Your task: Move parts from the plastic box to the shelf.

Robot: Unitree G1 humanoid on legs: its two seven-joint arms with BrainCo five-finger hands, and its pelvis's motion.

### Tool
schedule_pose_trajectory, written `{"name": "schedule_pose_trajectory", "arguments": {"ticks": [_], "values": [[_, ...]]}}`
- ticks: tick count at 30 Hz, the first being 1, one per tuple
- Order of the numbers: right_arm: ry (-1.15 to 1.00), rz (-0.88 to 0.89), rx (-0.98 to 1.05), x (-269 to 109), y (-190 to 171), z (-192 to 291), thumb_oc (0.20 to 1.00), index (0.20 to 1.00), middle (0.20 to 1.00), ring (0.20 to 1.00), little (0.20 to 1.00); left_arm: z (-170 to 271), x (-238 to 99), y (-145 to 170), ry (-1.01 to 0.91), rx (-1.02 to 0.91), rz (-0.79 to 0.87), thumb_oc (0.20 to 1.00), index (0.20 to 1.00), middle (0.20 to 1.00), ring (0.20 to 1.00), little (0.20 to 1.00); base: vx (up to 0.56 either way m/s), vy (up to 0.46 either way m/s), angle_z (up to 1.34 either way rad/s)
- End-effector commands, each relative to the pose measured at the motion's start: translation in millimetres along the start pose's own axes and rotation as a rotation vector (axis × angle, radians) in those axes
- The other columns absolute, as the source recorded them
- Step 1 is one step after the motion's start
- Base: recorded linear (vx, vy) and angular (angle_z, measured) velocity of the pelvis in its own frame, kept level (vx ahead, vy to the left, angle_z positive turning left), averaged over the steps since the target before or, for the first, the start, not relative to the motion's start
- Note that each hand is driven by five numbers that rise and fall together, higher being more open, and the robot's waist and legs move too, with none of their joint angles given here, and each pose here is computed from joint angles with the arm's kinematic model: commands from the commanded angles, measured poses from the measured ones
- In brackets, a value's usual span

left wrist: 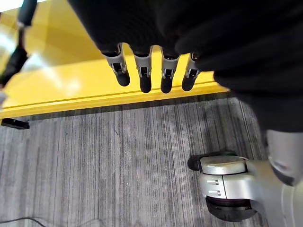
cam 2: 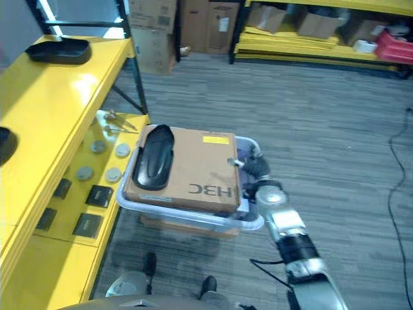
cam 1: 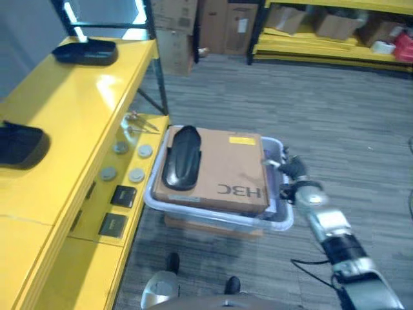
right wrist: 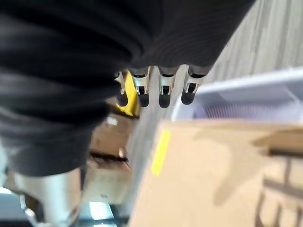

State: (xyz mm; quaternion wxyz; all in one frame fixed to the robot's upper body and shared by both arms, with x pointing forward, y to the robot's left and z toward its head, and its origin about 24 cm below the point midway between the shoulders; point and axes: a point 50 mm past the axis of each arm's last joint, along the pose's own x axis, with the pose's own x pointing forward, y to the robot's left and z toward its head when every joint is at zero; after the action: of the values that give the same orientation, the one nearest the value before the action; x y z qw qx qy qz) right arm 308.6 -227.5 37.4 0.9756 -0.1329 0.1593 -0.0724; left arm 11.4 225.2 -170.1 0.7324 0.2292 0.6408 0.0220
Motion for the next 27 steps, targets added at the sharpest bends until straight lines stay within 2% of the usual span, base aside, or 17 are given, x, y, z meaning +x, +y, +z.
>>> {"name": "schedule_pose_trajectory", "arguments": {"ticks": [1, 11, 27], "values": [[-0.124, -0.102, -0.027, 8.9, -15.6, 34.8, 1.000, 1.000, 1.000, 1.000, 1.000, 2.8, 4.5, 21.7, -0.005, 0.122, 0.052, 1.000, 1.000, 1.000, 1.000, 1.000, -0.02, 0.118, 0.50], [-0.015, -0.238, -0.054, 32.3, -30.3, 28.1, 1.000, 1.000, 1.000, 1.000, 1.000, 14.5, 6.0, 26.9, -0.063, 0.142, 0.032, 1.000, 1.000, 1.000, 1.000, 1.000, -0.04, 0.073, 0.24], [0.140, -0.250, -0.183, 34.1, -38.9, -3.4, 1.000, 1.000, 1.000, 1.000, 1.000, 14.4, 5.8, 32.5, -0.077, 0.111, 0.039, 1.000, 1.000, 1.000, 1.000, 1.000, 0.00, 0.027, 0.05]]}}
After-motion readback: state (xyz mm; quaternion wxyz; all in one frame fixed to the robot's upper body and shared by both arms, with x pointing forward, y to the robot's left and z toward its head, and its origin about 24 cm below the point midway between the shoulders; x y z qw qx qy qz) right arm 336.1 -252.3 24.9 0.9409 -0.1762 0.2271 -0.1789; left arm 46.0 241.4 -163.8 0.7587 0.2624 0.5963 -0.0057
